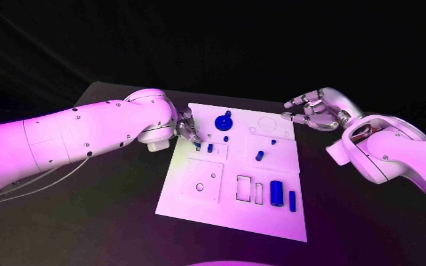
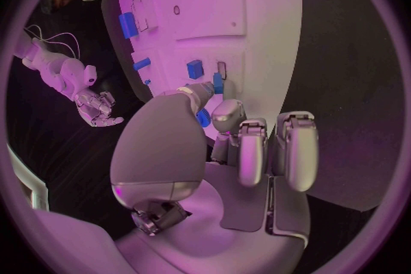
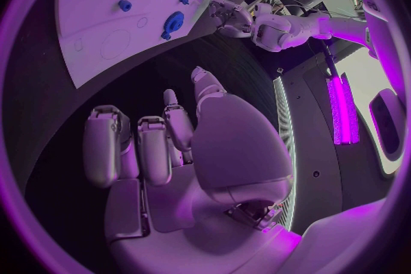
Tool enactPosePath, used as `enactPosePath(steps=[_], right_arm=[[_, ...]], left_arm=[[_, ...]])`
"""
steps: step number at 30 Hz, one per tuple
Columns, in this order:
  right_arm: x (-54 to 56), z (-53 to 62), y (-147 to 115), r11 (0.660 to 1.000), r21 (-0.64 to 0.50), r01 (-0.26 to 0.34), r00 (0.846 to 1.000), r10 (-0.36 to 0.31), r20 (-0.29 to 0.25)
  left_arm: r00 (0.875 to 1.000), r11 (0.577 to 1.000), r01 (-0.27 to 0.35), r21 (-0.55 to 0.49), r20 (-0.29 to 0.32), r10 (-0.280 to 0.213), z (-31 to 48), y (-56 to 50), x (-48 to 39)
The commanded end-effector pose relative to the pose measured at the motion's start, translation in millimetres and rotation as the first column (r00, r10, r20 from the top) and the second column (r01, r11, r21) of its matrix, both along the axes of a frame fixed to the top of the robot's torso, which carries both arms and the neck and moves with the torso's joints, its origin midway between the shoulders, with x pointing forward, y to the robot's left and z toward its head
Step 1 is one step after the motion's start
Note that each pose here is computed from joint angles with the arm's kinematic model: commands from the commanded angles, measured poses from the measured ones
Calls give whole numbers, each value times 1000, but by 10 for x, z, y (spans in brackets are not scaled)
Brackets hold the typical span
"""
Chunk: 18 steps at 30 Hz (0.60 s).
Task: Assemble the parts on the task board
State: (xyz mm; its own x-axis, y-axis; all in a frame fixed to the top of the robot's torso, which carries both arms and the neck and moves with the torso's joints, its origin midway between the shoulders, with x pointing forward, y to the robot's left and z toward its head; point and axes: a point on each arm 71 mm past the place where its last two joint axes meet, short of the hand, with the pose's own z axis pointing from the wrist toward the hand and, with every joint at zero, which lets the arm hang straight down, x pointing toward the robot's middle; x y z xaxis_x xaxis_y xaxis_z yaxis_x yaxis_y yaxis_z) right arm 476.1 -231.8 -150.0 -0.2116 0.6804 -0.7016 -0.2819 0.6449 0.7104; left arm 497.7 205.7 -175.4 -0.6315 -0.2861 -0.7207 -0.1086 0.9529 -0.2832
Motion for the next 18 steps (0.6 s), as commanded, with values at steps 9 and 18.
enactPosePath(steps=[9, 18], right_arm=[[-6, -6, 16, 1000, -4, -13, 1000, 13, 4], [-7, -7, 22, 1000, -3, -15, 1000, 15, 3]], left_arm=[[999, 999, 35, 38, 23, -36, -12, -54, -58], [998, 997, 49, 53, 23, -51, -21, -86, -70]])
